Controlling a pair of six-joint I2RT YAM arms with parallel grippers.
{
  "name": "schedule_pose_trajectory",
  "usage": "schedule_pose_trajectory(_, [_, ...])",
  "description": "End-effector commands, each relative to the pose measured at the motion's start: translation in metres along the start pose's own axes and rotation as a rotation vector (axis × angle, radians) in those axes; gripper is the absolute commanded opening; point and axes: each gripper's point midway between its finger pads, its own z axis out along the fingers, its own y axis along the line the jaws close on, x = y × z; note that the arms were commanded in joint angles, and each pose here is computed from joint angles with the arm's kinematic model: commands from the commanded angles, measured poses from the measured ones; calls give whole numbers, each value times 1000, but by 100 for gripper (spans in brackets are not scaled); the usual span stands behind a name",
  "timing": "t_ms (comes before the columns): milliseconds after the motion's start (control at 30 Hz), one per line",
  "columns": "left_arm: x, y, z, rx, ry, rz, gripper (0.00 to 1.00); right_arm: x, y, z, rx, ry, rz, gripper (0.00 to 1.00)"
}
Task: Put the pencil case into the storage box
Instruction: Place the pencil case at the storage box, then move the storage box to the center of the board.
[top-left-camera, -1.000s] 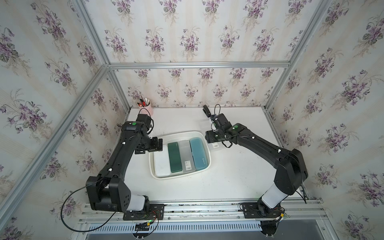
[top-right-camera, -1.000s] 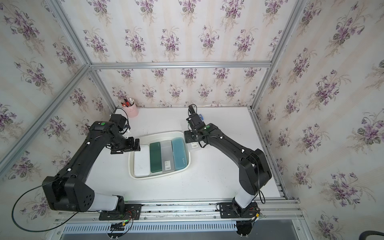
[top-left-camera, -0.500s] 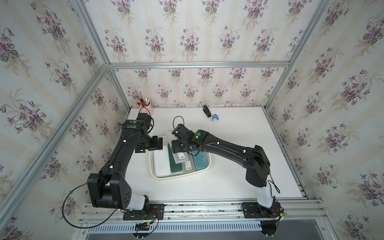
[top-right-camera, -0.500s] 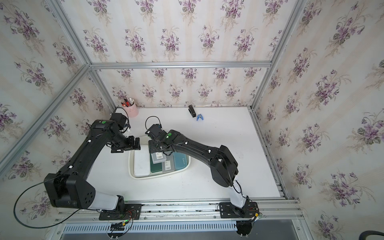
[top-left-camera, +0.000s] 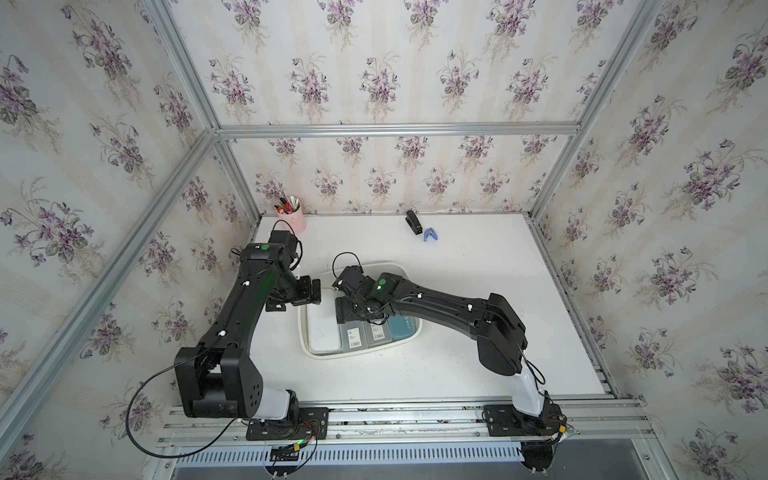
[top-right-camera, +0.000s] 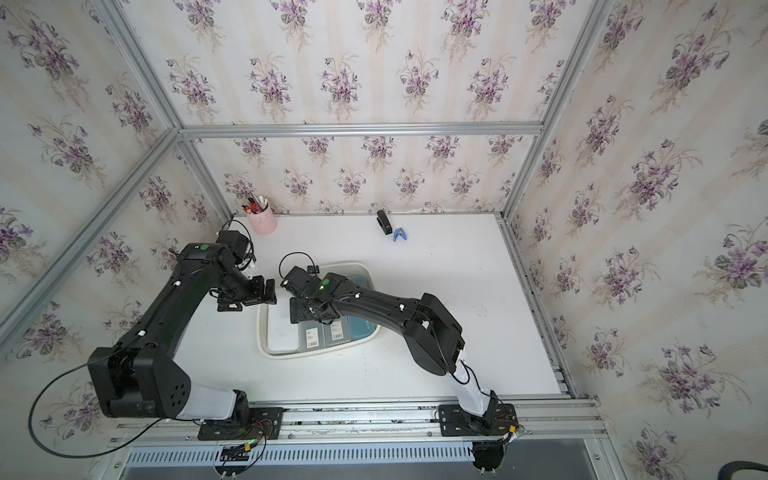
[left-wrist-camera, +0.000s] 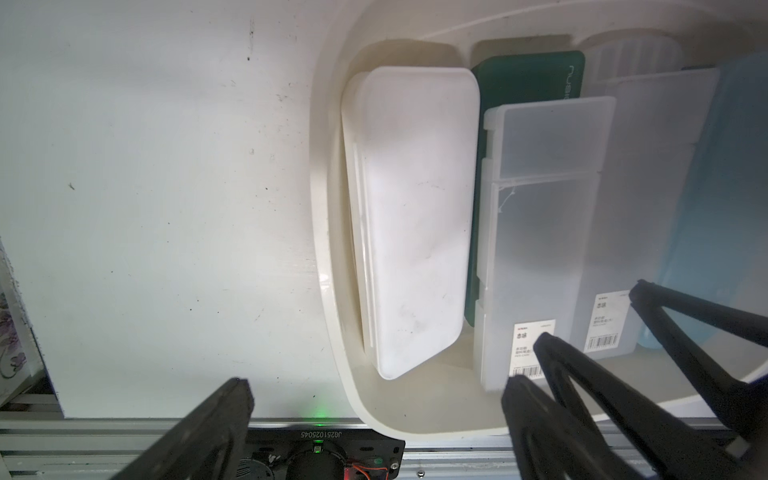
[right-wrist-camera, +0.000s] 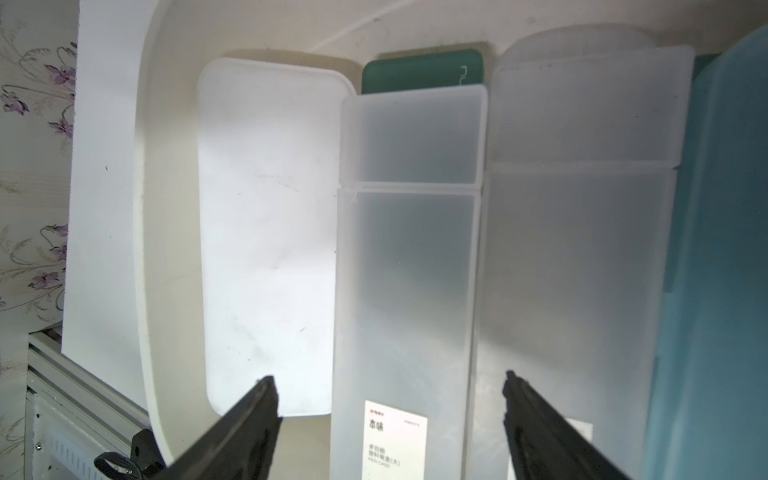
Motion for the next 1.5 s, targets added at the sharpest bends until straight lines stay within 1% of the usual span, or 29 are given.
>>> schedule_pose_trajectory(0, [0, 1, 1, 4, -4, 4, 99, -4, 1, 0, -5, -14, 12, 93])
schedule_pose_trajectory(67, [1, 1, 3, 6, -2, 4, 99, -8, 1, -5, 1, -31, 10, 95])
schedule_pose_trajectory(133, [3, 1, 7, 11, 1, 5, 99, -17, -3, -19, 22, -67, 5, 96])
schedule_pose_trajectory(200, [8, 1, 12, 19, 15, 1, 99, -29, -20, -40, 66, -103, 6, 97])
schedule_pose_trajectory(267, [14, 0, 18, 33, 33, -2, 99, -38, -44, -57, 113, -123, 6, 97])
schedule_pose_trajectory(300, [17, -1, 22, 41, 45, -6, 99, -41, -63, -65, 148, -128, 12, 97])
schedule_pose_trajectory(333, [20, -2, 19, 51, 28, -5, 99, -41, -84, -71, 180, -129, 19, 96])
schedule_pose_trajectory(367, [22, -3, 21, 57, 32, -8, 99, -42, -101, -77, 200, -130, 29, 95])
schedule_pose_trajectory(433, [24, -5, 23, 75, 40, -19, 99, -36, -140, -83, 245, -124, 48, 91])
schedule_pose_trajectory(500, [23, -4, 26, 72, 44, -25, 100, -31, -167, -86, 257, -126, 66, 87])
schedule_pose_trajectory(600, [24, -1, 28, 53, 55, -29, 94, -24, -189, -83, 256, -118, 84, 83])
schedule_pose_trajectory(667, [24, 0, 37, 43, 98, -36, 91, -22, -195, -78, 260, -110, 81, 82])
schedule_pose_trajectory(900, [27, 9, 49, -14, 155, -67, 91, -32, -195, -52, 259, -93, 52, 82])
schedule_pose_trajectory(1000, [26, 14, 52, -40, 162, -70, 90, -35, -202, -40, 266, -81, 52, 82])
schedule_pose_trajectory(1100, [25, 15, 61, -34, 181, -84, 89, -40, -211, -31, 280, -75, 55, 82])
schedule_pose_trajectory(1133, [23, 14, 64, -28, 182, -91, 84, -43, -215, -28, 287, -75, 55, 82])
schedule_pose_trajectory(1167, [23, 13, 66, -23, 184, -96, 81, -45, -217, -27, 291, -76, 55, 82])
schedule_pose_trajectory(1233, [20, 11, 74, -13, 195, -104, 71, -51, -224, -24, 298, -79, 60, 82])
schedule_pose_trajectory(1300, [20, 8, 79, 1, 208, -113, 66, -54, -230, -21, 304, -76, 63, 81])
schedule_pose_trajectory(1367, [19, 7, 83, 8, 209, -122, 63, -56, -235, -18, 315, -70, 62, 81])
schedule_pose_trajectory(1433, [20, 8, 85, 3, 210, -124, 56, -59, -239, -16, 322, -70, 63, 80])
schedule_pose_trajectory(1467, [19, 9, 85, -1, 209, -124, 56, -59, -240, -16, 325, -72, 60, 80])
